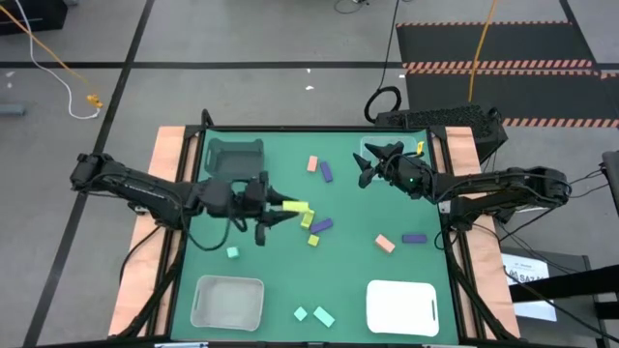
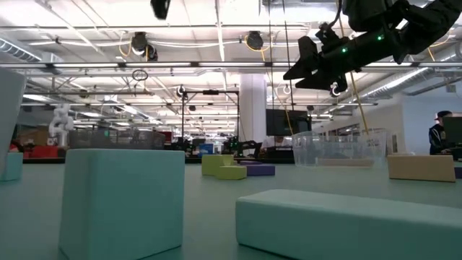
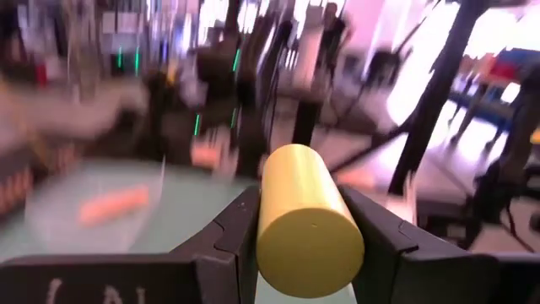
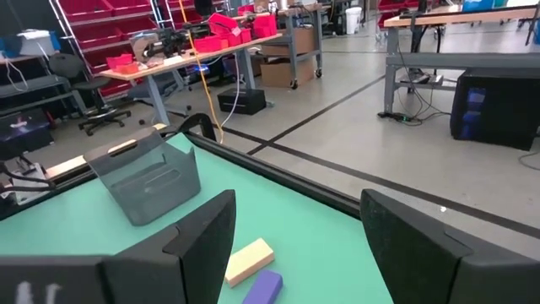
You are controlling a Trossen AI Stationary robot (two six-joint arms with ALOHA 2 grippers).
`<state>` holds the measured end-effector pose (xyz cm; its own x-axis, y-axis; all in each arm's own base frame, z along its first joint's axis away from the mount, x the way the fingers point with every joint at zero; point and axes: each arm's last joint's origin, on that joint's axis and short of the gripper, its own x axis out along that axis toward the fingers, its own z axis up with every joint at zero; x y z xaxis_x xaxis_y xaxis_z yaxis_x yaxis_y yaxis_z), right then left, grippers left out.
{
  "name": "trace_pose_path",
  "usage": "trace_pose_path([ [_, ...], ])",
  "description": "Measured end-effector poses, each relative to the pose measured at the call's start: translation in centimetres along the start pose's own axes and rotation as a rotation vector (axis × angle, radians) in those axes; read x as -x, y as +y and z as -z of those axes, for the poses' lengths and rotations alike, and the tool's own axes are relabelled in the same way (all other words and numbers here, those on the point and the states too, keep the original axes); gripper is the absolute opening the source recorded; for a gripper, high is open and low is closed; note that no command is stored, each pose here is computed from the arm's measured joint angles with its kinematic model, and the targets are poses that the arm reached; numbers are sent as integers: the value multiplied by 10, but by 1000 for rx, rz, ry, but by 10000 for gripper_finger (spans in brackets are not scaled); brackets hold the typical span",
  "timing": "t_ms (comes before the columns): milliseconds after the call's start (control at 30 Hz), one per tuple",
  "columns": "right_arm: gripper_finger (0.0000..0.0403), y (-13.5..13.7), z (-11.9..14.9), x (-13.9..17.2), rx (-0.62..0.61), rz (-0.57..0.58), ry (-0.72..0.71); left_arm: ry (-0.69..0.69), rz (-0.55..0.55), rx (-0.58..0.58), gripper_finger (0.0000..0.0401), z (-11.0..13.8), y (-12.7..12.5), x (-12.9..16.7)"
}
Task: Sort & place blocks by color
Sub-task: Put the left light green block into the black bin
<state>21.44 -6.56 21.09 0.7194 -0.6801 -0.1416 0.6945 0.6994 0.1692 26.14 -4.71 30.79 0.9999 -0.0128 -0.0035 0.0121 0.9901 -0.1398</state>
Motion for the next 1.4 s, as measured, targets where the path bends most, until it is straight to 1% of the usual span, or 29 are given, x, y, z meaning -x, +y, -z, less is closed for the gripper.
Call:
trace_pose_path([
  [67,247,0,0,0,0,0,0,-55,7,-36,126,-5,-1,0],
  [133,247,0,0,0,0,0,0,-79,8,-56,126,-8,-1,0],
  [333,247,0,0,0,0,0,0,-64,2,-80,126,-5,0,-2],
  [400,247,0,0,0,0,0,0,-38,-27,-84,126,-2,2,-2],
  [467,247,0,0,0,5,0,0,34,-97,-84,126,4,7,-2],
  [600,247,0,0,0,4,0,0,181,-295,-54,126,20,22,0],
  [767,247,0,0,0,4,0,0,327,-529,10,126,35,49,7],
  [900,247,0,0,0,4,0,0,414,-682,64,126,43,73,14],
  [1067,247,0,0,0,4,0,-1,499,-871,151,126,49,106,28],
  [1233,247,0,0,0,4,0,-1,552,-1060,237,126,52,138,46],
  [1400,247,0,0,0,4,0,-1,595,-1190,288,126,63,161,64],
])
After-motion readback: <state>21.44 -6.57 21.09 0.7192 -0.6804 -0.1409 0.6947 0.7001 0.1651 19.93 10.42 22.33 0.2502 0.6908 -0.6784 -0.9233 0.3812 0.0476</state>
